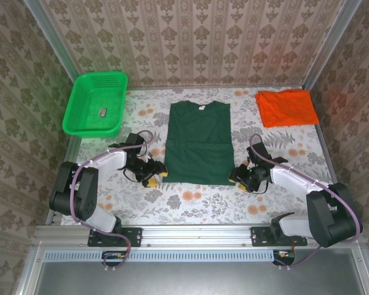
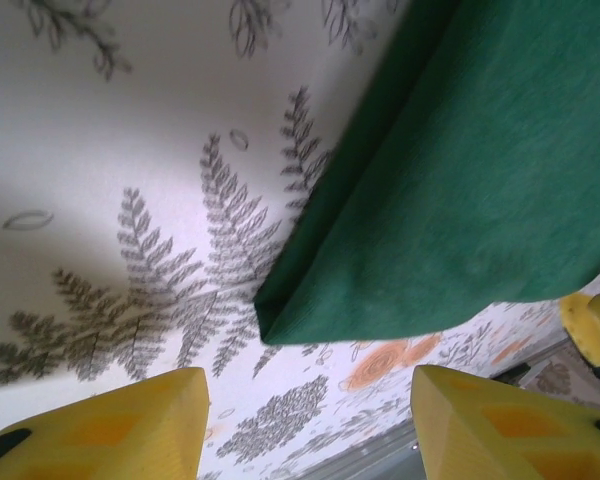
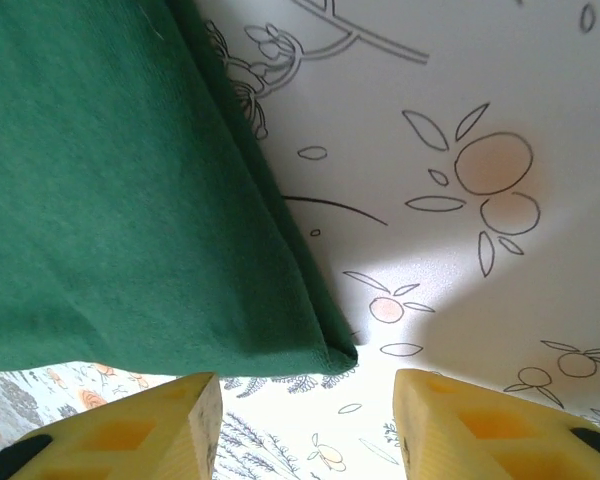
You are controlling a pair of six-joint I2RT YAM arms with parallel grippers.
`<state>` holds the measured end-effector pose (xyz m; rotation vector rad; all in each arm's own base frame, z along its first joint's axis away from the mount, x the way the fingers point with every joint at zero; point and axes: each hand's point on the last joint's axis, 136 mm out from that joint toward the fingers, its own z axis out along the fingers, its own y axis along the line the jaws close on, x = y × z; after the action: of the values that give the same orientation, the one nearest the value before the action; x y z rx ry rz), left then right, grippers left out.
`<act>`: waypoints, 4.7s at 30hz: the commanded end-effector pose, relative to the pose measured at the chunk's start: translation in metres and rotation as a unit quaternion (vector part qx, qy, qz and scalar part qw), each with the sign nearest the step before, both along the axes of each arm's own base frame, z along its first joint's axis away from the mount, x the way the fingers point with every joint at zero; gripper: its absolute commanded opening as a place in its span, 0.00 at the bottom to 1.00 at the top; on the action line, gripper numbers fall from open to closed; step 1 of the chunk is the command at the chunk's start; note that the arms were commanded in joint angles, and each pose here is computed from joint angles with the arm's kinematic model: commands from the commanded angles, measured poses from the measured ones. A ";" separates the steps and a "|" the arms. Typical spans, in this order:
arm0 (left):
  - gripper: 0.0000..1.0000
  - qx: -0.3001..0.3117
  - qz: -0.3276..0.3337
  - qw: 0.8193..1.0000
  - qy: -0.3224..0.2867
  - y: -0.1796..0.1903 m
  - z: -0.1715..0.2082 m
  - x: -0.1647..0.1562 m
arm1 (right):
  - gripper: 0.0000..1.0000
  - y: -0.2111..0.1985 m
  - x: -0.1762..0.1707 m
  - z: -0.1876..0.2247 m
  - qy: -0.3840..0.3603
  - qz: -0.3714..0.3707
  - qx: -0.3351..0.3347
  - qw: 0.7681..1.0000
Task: Fold and stack the t-shirts
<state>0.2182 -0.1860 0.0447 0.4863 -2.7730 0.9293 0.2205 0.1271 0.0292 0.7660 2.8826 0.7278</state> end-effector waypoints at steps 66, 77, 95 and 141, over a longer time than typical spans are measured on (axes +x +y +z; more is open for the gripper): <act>0.00 0.023 -0.156 0.987 0.001 0.012 0.085 -0.120 | 0.00 0.047 -0.102 0.074 -0.039 0.120 0.052 0.991; 0.00 -0.062 -0.067 0.990 -0.106 -0.025 0.149 0.042 | 0.00 0.047 0.041 0.144 -0.108 0.048 0.093 0.989; 0.26 -0.040 0.094 0.991 -0.082 -0.013 0.073 0.283 | 0.13 0.018 0.290 0.043 0.011 -0.050 0.047 0.998; 0.00 0.063 -0.092 0.965 -0.237 -0.010 0.032 0.298 | 0.13 0.043 0.323 0.016 -0.144 0.095 0.015 0.985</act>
<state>0.5062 -0.1898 0.0523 0.0745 -3.2061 0.8292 0.5403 0.1615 0.0369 0.3733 2.7215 0.7927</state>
